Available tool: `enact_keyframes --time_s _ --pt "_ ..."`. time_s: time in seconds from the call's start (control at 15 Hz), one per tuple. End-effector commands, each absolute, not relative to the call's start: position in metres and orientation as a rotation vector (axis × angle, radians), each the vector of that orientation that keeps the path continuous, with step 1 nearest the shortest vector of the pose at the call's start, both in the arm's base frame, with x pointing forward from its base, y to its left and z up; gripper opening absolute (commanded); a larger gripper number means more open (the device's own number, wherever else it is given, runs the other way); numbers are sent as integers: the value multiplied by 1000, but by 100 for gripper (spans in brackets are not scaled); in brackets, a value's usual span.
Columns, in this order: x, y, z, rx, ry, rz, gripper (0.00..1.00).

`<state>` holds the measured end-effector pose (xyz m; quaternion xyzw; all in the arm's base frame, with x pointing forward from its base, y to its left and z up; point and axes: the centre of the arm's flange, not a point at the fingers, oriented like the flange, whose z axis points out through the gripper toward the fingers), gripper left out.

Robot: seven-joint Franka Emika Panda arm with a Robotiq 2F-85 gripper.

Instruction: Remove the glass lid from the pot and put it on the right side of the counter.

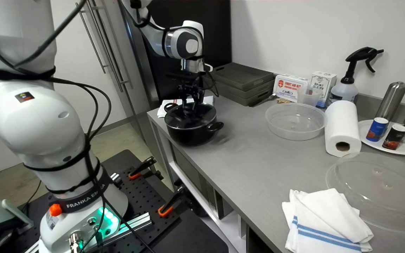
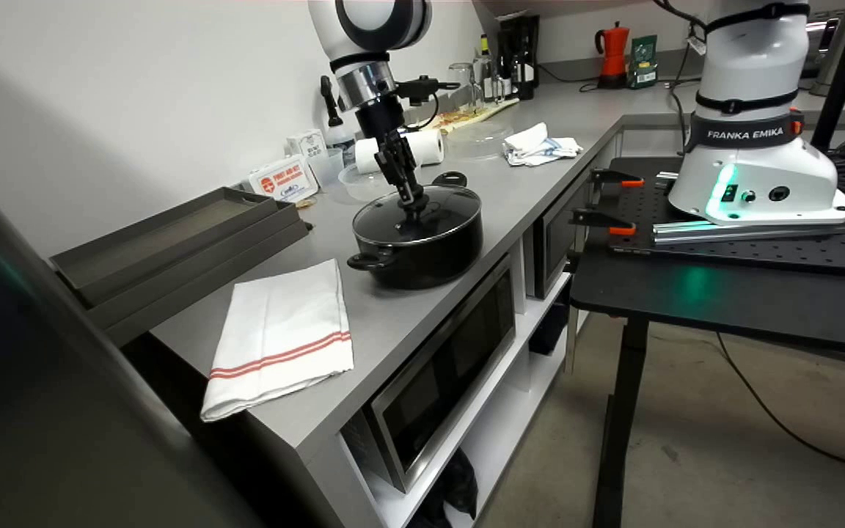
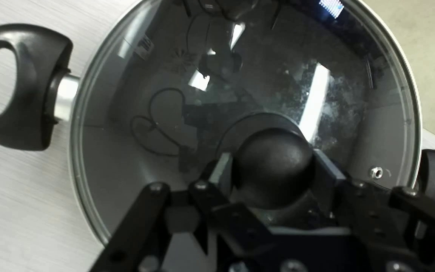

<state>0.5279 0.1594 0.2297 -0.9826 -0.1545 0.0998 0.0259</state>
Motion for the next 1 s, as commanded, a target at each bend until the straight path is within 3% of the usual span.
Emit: enact_keyframes --time_s 0.0,0.93 --pt "519 158 237 -3058 -477 277 26" --pt "493 174 297 -3125 -513 159 26"
